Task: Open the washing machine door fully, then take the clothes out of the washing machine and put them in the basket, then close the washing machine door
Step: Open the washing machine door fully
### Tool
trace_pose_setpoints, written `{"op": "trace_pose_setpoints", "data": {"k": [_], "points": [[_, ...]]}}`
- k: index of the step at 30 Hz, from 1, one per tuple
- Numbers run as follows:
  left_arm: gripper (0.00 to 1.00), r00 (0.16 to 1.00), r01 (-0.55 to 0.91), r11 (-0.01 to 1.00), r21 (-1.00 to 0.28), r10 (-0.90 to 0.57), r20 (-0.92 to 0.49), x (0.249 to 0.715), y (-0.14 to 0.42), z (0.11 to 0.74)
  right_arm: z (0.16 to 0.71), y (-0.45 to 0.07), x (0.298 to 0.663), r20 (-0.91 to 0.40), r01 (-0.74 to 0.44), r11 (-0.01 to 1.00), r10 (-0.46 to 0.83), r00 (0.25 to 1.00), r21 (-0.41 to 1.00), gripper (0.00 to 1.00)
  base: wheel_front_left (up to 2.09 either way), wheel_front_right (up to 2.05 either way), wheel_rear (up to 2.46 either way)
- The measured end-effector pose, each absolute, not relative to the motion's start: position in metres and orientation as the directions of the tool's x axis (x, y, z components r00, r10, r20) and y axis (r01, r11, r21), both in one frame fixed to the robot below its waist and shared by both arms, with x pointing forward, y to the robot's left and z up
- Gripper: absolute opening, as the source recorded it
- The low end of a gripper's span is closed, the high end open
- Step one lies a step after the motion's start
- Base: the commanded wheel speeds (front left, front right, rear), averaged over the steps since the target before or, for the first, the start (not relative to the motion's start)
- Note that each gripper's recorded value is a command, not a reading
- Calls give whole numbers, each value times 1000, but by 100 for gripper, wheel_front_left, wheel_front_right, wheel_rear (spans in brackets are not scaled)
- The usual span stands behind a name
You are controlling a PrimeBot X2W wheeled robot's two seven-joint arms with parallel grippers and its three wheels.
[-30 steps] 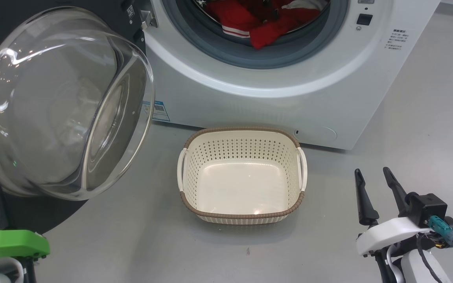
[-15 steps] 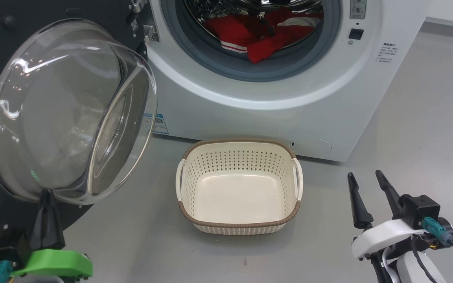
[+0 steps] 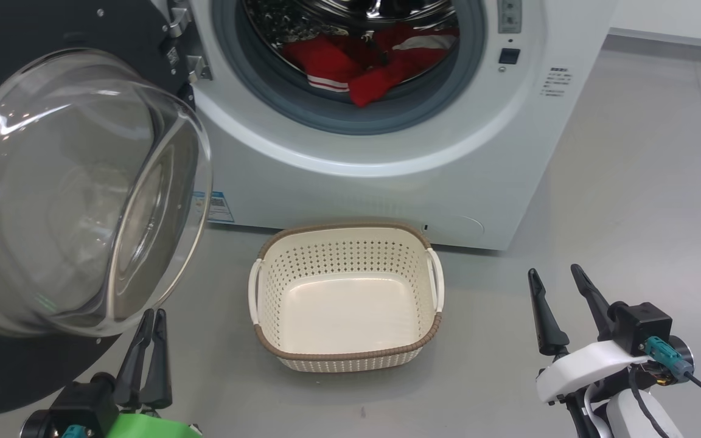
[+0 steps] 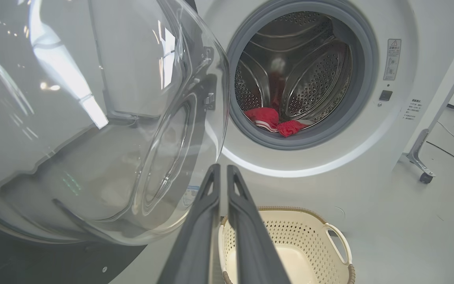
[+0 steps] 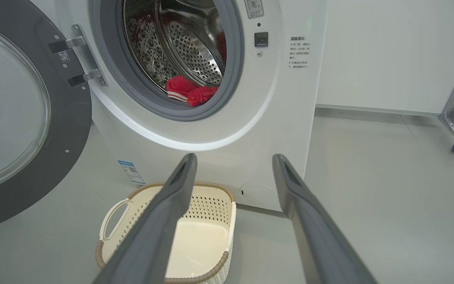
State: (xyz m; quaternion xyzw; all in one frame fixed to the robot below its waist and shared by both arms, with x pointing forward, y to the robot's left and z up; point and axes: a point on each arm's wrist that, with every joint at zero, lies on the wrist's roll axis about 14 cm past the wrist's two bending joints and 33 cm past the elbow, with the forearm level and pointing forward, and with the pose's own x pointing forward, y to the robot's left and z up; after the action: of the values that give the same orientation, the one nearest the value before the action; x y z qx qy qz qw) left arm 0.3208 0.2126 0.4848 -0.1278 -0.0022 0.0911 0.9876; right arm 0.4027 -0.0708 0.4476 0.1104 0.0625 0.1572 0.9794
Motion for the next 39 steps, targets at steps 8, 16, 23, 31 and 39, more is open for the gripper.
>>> {"op": "trace_pose_setpoints", "data": {"k": [8,16,23,31,39], "points": [[100,995,-96,960,-262,93,-26,334,188,483,454,-92,396,-71,-241,941,264,962,237,100,0,0,0],[100,998,-32,965,-259,17,-59,344,167,476,458,-110,390,-61,-195,953,215,975,234,100,0,0,0],[100,995,16,965,-262,-40,-87,353,151,471,460,-128,383,-56,-146,961,164,985,237,100,0,0,0],[100,991,47,969,-241,-75,-110,355,142,465,460,-141,378,-60,-101,966,119,991,237,100,0,0,0],[100,989,57,973,-225,-86,-122,355,140,462,458,-143,373,-65,-93,966,112,992,242,100,0,0,0]]}}
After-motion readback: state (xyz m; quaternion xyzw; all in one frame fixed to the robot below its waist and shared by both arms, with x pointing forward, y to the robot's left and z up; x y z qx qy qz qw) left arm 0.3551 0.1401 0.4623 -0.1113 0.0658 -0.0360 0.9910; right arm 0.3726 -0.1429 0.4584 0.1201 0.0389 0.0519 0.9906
